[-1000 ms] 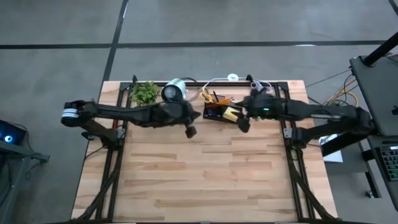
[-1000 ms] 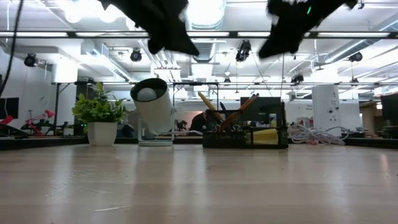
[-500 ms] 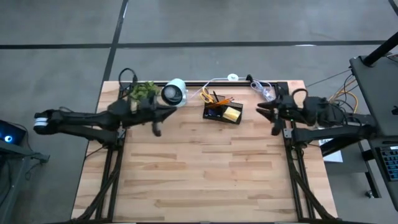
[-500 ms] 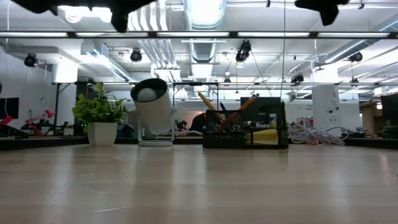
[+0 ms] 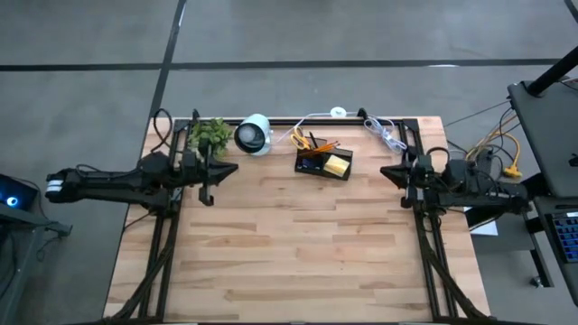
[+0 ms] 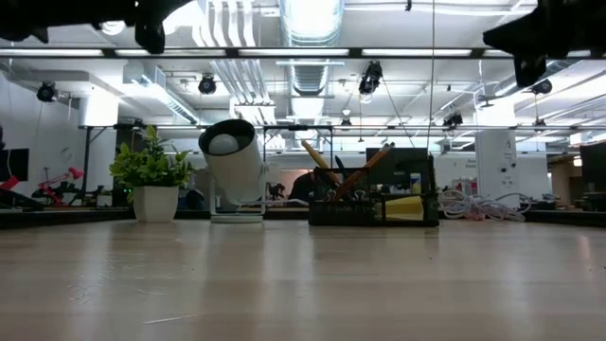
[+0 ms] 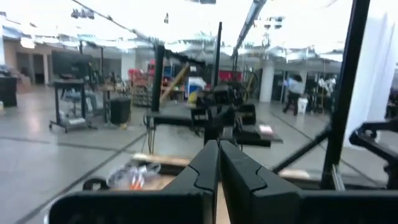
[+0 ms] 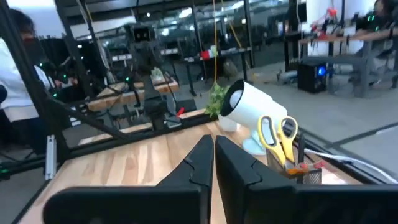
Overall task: Pick and place office supplies into organizer
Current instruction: Return to Home Position
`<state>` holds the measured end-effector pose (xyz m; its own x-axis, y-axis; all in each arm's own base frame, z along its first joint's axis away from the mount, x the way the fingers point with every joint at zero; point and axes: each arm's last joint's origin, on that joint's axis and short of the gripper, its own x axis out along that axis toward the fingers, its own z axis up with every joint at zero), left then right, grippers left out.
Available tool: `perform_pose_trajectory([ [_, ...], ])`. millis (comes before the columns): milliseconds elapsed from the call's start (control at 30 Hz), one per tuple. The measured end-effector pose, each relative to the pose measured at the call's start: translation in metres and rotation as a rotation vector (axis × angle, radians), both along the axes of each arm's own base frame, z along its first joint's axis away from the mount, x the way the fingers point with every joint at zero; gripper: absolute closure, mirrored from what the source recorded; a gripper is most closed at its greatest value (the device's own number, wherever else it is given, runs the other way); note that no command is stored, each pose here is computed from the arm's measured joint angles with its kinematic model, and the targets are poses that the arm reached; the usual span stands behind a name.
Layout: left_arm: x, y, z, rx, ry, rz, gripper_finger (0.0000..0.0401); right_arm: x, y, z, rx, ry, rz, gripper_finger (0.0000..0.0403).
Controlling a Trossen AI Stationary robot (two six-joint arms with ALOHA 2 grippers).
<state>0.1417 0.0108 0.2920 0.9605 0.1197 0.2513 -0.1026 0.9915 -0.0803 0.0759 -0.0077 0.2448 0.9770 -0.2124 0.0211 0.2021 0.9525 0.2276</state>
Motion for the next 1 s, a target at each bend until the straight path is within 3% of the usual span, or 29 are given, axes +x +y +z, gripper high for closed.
perform_pose_trajectory([
  [133,-0.005,-0.001,-0.018,-0.026,0.045,-0.015,0.0401,0.002,0.0,-0.024,-0.041,-0.026,-0.009,0.0394],
  [367,-0.01,-0.001,-0.052,-0.079,0.099,-0.027,0.0401,0.014,-0.001,-0.051,0.02,0.055,-0.028,0.0394],
  [467,-0.013,-0.001,-0.068,-0.093,0.128,-0.029,0.0401,0.015,-0.001,-0.051,0.043,0.009,-0.024,0.0395],
  [633,-0.023,-0.002,-0.084,-0.241,0.139,-0.056,0.0401,0.013,-0.001,-0.045,0.055,-0.032,-0.016,0.0395],
  [1000,-0.044,-0.004,-0.096,-0.117,0.192,-0.02,0.0401,0.015,0.0,-0.047,0.065,-0.007,0.004,0.0395],
])
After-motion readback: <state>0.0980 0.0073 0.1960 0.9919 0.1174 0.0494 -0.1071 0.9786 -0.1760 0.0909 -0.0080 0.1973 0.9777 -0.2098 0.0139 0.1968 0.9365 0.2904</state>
